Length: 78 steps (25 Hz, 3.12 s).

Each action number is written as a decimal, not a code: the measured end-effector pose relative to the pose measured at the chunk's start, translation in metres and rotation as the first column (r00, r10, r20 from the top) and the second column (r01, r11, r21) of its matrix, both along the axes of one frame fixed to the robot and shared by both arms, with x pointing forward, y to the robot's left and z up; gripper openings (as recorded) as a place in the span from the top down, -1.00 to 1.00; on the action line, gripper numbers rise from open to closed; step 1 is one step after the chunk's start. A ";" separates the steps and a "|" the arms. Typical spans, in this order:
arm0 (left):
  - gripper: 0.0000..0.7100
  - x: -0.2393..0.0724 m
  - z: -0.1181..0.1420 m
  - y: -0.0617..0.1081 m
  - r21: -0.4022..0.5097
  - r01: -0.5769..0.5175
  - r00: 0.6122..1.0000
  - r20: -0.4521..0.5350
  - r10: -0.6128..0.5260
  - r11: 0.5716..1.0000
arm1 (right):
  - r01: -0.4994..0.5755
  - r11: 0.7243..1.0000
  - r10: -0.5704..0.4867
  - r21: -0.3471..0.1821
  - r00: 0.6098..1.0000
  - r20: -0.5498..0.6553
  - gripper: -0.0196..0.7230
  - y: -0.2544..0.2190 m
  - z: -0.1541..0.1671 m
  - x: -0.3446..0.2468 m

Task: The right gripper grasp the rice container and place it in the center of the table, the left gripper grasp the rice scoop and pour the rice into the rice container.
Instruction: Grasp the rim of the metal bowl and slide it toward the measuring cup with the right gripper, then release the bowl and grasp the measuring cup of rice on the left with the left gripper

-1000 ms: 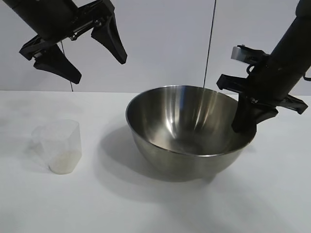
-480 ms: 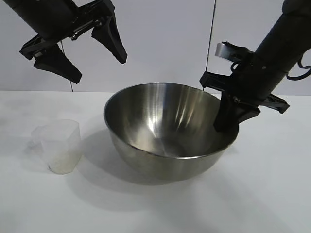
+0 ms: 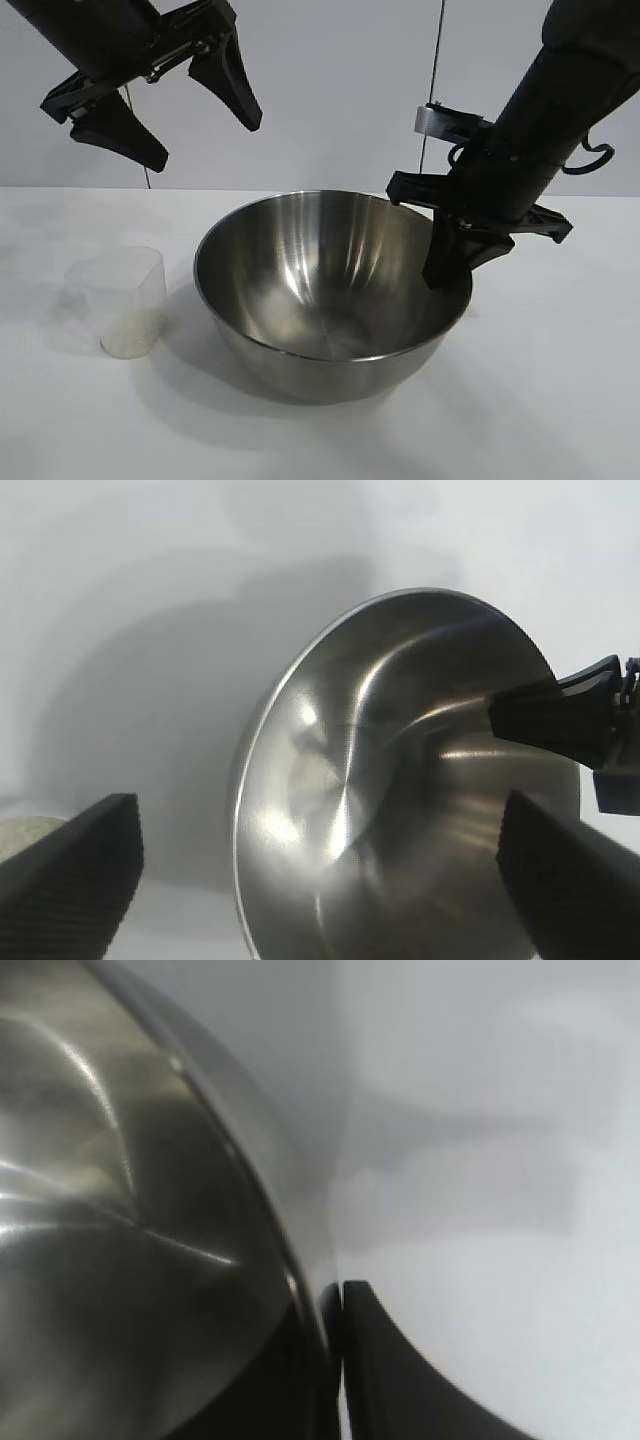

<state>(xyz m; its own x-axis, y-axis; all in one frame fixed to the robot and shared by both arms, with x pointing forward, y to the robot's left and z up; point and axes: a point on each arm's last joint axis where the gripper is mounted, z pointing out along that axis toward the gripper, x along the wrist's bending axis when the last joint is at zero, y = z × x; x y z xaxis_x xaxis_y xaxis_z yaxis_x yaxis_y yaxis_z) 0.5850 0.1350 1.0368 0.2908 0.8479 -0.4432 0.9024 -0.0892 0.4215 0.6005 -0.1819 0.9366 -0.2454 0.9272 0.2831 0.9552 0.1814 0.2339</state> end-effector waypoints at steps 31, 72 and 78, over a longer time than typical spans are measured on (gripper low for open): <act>-0.95 0.001 0.001 0.000 -0.003 -0.009 1.000 0.015 0.009 1.000 | 0.131 0.986 -0.134 0.098 0.991 0.026 -0.84 -0.035 0.090 0.015; -0.86 -0.138 -0.001 0.099 0.031 -0.298 0.557 0.817 0.147 0.954 | 0.177 0.974 -0.188 0.142 0.980 0.071 -0.83 -0.058 0.118 0.009; -0.85 -0.145 -0.010 0.107 -0.008 -0.349 0.446 0.878 0.174 0.937 | 0.177 0.974 -0.188 0.143 0.979 0.072 -0.83 -0.058 0.118 0.009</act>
